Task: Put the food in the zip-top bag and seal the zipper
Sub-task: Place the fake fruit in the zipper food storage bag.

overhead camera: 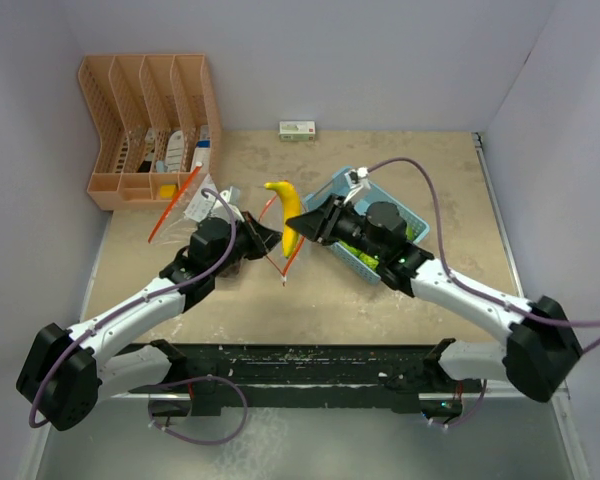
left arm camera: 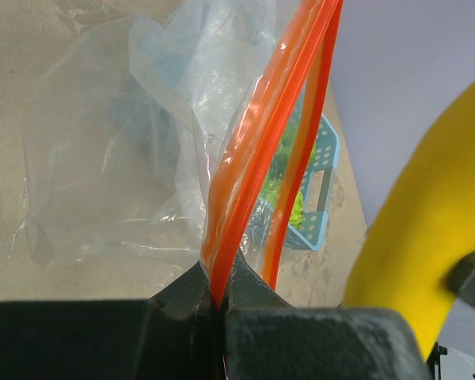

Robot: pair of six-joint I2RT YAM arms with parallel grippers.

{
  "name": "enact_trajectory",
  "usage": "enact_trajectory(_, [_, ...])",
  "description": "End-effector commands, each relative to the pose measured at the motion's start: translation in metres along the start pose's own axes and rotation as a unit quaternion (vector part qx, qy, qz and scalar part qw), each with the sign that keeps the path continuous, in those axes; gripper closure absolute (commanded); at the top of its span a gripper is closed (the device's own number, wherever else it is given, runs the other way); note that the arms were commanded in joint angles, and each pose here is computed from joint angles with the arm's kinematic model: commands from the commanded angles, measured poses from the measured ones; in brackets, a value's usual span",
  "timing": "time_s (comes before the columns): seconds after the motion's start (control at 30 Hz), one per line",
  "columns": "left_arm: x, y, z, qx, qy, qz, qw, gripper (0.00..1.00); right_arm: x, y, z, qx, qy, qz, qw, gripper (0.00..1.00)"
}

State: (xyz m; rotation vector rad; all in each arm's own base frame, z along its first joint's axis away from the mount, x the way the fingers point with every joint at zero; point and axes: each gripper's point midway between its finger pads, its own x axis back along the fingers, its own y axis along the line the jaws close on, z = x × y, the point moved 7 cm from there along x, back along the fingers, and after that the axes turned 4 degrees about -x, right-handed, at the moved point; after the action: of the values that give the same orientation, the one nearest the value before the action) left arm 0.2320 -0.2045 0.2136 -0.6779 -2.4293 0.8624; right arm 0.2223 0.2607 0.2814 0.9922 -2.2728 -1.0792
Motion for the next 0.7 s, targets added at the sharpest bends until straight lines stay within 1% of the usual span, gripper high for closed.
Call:
enact_trajectory(0.0, [0.003, -0.011, -0.015, -0.009, -0.025, 0.011, 1.0, 1.0, -0.018, 0.036, 0.004, -0.028, 0.053, -0.176, 0.983, 0.95])
enact_trajectory(0.07, [0.003, -0.011, -0.016, -0.011, -0.022, 0.008, 1.0, 1.0, -0.024, 0.034, 0.008, -0.037, 0.063, -0.194, 0.978, 0.95])
enact_trajectory(0.1, [0.003, -0.012, -0.016, -0.011, -0.022, 0.008, 1.0, 1.0, -0.027, 0.031, 0.01, -0.04, 0.064, -0.19, 0.979, 0.95])
enact_trajectory(0.33, [0.004, -0.013, -0.017, -0.007, -0.022, 0.009, 1.0, 1.0, -0.034, -0.004, 0.022, -0.036, 0.05, -0.127, 0.99, 0.95])
enact_trajectory(0.47, [0.007, -0.014, -0.017, -0.004, -0.022, 0.011, 1.0, 1.0, -0.04, -0.027, 0.03, -0.029, 0.05, -0.082, 0.995, 0.95])
enact_trajectory(0.6, [0.009, -0.016, -0.019, -0.004, -0.024, 0.011, 1.0, 1.0, -0.046, -0.055, 0.034, -0.006, 0.037, -0.005, 0.999, 0.96])
enact_trajectory(0.67, [0.011, -0.016, -0.02, -0.003, -0.025, 0.012, 1.0, 1.0, -0.047, -0.066, 0.032, 0.018, 0.027, 0.035, 0.999, 0.96])
